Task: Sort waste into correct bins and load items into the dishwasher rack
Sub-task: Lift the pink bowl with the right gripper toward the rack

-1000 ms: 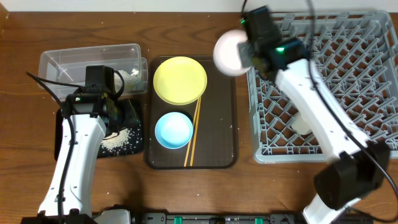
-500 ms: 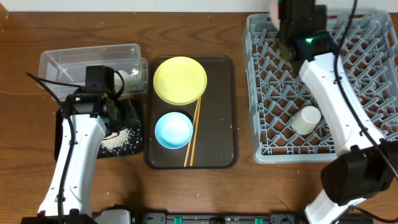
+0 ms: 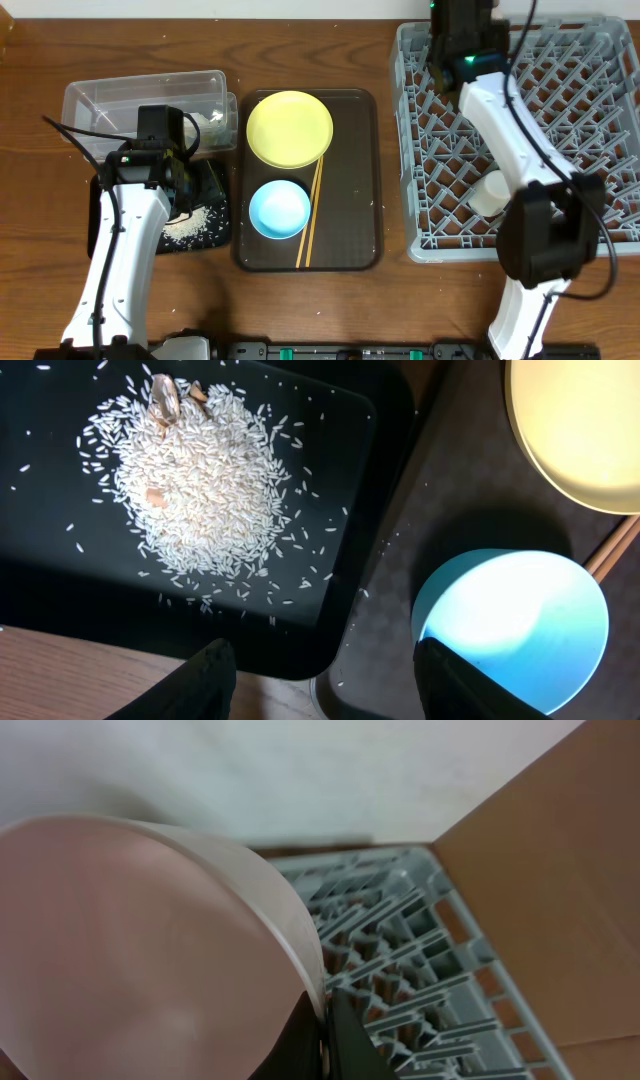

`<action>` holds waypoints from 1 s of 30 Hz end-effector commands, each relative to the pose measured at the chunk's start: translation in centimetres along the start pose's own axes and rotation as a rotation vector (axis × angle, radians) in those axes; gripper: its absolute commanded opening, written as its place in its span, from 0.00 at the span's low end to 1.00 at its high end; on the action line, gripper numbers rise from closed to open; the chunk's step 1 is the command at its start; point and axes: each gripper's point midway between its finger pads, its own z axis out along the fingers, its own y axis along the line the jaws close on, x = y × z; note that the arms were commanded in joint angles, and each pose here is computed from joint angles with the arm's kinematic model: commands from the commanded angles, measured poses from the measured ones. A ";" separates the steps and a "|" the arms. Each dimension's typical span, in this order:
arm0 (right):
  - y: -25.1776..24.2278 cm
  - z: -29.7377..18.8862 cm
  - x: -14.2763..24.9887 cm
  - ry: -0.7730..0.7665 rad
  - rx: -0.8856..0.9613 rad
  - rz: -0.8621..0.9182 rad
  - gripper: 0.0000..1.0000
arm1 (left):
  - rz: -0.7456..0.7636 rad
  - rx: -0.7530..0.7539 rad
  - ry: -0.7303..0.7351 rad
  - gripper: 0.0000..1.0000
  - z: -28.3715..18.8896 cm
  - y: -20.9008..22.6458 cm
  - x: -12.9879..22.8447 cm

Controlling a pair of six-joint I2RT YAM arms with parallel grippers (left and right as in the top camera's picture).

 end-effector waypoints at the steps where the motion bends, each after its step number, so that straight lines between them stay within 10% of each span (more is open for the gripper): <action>1: 1.0 0.2 0.5 0.001 0.022 -0.017 0.01 | -0.006 -0.002 -0.010 0.60 -0.4 0.1 -0.2; 30: 2.0 0.4 1.7 -0.009 0.156 -0.097 0.01 | -0.005 -0.003 -0.011 0.61 -0.4 0.1 -0.2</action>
